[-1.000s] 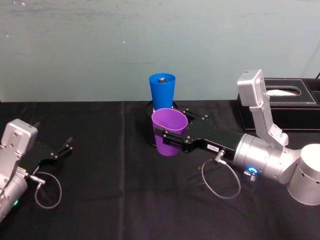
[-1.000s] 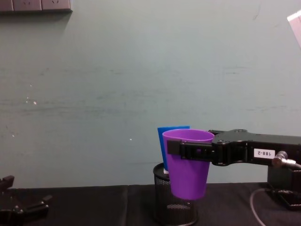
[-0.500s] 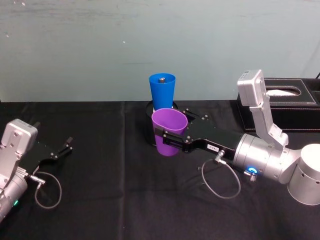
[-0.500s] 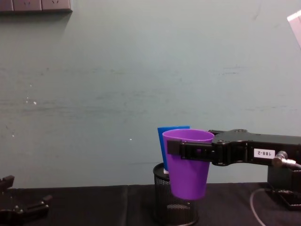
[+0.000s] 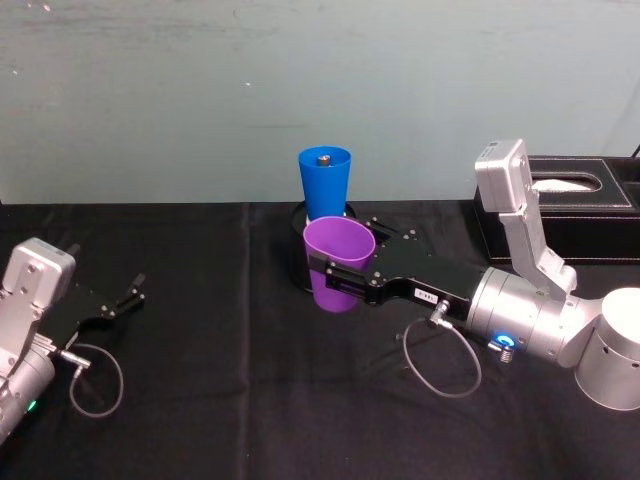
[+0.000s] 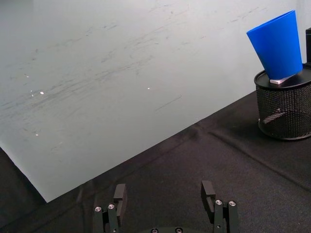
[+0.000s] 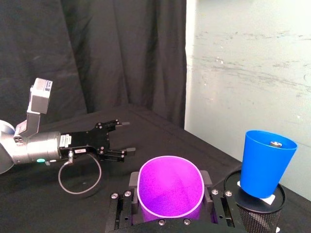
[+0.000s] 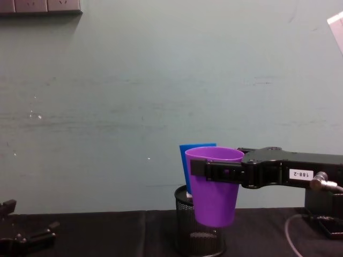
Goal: Pick up one cup with a gripper and tap it against the other cup.
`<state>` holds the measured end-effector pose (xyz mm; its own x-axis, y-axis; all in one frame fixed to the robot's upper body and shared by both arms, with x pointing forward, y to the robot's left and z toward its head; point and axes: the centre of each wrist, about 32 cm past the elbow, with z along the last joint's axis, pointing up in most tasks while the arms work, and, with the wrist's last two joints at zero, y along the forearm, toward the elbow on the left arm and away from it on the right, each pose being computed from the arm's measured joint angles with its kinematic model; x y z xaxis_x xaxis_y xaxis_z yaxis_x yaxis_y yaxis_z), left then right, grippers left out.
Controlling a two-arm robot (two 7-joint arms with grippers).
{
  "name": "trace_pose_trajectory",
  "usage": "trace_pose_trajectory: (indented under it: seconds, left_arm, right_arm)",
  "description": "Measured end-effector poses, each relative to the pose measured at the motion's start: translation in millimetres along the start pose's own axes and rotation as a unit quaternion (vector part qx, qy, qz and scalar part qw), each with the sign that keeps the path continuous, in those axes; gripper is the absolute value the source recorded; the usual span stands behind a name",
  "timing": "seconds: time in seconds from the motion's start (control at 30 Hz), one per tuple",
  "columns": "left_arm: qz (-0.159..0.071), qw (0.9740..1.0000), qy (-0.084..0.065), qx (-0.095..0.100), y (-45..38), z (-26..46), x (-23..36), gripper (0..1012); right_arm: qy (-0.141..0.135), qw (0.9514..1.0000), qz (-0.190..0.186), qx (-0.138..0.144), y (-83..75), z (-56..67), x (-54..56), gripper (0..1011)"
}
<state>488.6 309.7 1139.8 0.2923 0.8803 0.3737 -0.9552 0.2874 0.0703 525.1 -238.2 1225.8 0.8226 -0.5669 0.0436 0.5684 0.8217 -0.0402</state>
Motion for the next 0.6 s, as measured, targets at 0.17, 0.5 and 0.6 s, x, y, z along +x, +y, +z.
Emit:
trace_pose_trajectory:
  seconds: [0.17,0.5,0.6]
  left_arm:
    - [0.000,1.0000,0.000,0.000,0.0,0.0,0.0,1000]
    - [0.000,1.0000,0.000,0.000,0.0,0.0,0.0,1000]
    - [0.000,1.0000,0.000,0.000,0.0,0.0,0.0,1000]
  right_arm:
    - [0.000,1.0000,0.000,0.000,0.0,0.0,0.0,726]
    - [0.000,1.0000,0.000,0.000,0.0,0.0,0.0,726]
    - [0.000,1.0000,0.000,0.000,0.0,0.0,0.0,726]
